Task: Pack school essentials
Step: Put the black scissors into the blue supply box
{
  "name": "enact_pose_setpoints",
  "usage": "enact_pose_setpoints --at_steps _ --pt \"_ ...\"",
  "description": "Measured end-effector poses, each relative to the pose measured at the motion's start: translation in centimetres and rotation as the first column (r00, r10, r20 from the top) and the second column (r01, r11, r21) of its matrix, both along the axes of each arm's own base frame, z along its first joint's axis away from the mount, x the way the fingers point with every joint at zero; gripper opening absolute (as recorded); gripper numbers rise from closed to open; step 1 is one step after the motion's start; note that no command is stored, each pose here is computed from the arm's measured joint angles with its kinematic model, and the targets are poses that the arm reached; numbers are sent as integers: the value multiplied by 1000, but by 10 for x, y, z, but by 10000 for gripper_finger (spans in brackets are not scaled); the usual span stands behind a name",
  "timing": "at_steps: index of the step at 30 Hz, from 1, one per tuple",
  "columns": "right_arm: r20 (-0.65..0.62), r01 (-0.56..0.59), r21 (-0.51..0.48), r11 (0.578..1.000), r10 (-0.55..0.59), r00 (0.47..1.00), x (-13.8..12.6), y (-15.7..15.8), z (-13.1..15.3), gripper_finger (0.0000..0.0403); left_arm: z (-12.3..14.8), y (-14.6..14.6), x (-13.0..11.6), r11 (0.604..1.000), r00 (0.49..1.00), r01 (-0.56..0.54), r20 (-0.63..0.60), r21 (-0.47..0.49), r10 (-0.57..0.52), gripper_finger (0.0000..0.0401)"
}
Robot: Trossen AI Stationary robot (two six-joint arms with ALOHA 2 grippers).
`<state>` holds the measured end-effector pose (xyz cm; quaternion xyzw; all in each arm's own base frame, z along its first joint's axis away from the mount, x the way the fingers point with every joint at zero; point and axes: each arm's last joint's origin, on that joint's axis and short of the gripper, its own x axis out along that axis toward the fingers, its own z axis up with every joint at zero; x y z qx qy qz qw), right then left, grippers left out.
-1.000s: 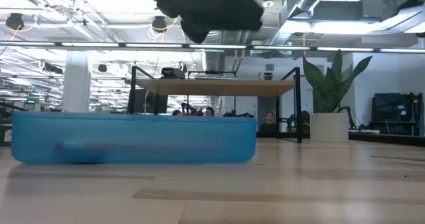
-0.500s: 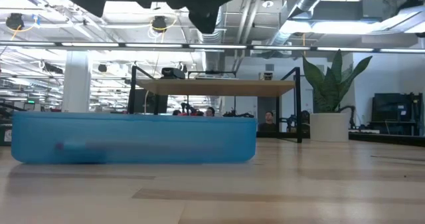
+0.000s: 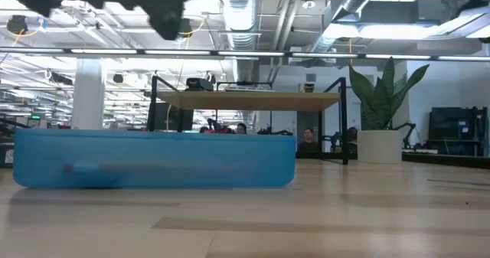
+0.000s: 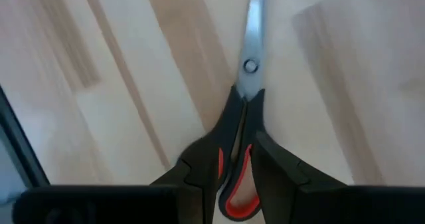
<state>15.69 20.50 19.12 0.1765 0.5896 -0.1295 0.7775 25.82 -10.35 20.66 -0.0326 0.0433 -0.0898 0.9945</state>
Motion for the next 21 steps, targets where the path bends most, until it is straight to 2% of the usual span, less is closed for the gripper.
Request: enact_pose_setpoints --at_steps 4,8,15,21 --pt "-93 -35 -12 999 34 995 2 6 -17 118 -2 -6 -14 1000 999 -22 24 -6 22 70" --pt "-171 -31 -12 999 28 985 2 9 -28 151 -3 -11 -17 1000 1000 -14 19 -4 14 70" --pt "-226 -2 -42 999 -7 974 1 13 -42 221 -3 -13 -18 1000 1000 -8 14 -26 9 70" --pt "-246 6 -37 999 -15 969 -2 15 -59 232 -3 -13 -18 999 1000 -4 12 -39 4 70"
